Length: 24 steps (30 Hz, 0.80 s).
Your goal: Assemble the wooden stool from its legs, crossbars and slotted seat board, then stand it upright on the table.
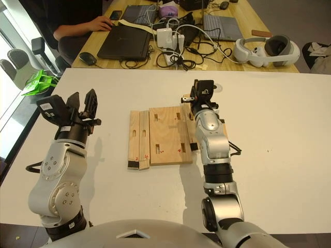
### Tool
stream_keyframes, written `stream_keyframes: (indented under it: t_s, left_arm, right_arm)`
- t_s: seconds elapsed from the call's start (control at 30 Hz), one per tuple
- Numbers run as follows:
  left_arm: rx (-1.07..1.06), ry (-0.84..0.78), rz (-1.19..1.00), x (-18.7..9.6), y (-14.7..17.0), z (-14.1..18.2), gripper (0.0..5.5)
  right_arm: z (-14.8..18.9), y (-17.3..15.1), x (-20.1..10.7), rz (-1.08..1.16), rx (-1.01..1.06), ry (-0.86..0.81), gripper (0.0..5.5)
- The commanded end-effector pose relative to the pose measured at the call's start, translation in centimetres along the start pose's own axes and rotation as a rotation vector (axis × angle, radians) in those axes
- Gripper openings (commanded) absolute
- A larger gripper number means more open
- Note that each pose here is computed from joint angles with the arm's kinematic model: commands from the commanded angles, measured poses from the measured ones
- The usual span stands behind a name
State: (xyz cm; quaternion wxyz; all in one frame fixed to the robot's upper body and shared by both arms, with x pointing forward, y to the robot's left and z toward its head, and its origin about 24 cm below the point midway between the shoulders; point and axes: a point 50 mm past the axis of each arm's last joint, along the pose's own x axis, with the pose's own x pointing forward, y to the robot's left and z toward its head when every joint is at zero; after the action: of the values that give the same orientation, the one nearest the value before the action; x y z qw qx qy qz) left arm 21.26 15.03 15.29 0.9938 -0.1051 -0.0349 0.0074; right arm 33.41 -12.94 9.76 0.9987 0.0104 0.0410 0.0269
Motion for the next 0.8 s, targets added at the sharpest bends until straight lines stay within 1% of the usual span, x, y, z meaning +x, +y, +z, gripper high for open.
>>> stream_keyframes:
  t_s: [0.03,0.13,0.3,0.4,0.5,0.63,0.8]
  left_arm:
    - [-0.003,-0.006,-0.015,0.2,-0.3,0.1,2.37]
    - [-0.006,-0.009,-0.006,0.0,-0.2,0.1,2.37]
    - [-0.016,-0.018,-0.01,0.0,-0.5,0.1,2.37]
    - [-0.013,-0.022,-0.021,0.2,-0.5,0.2,2.37]
    - [-0.009,-0.028,-0.019,0.2,-0.4,0.3,2.37]
    - [-0.005,-0.04,-0.01,0.1,-0.4,0.5,2.37]
    - [0.004,-0.052,-0.004,0.0,-0.4,0.7,2.37]
  right_arm:
    - [-0.1,0.2,0.7,-0.006,-0.014,-0.089,0.38]
    - [-2.4,-0.3,-0.3,-0.033,-0.013,-0.064,0.38]
    - [-5.1,0.8,-0.9,-0.14,-0.019,-0.021,0.38]
    - [-6.8,0.9,-0.9,-0.207,-0.001,0.049,0.38]
    - [-8.0,0.9,-0.9,-0.224,0.015,0.118,0.38]
    - [-8.0,0.5,-1.2,-0.249,0.018,0.114,0.38]
    - [-6.1,1.5,-2.8,-0.244,0.087,0.084,0.38]
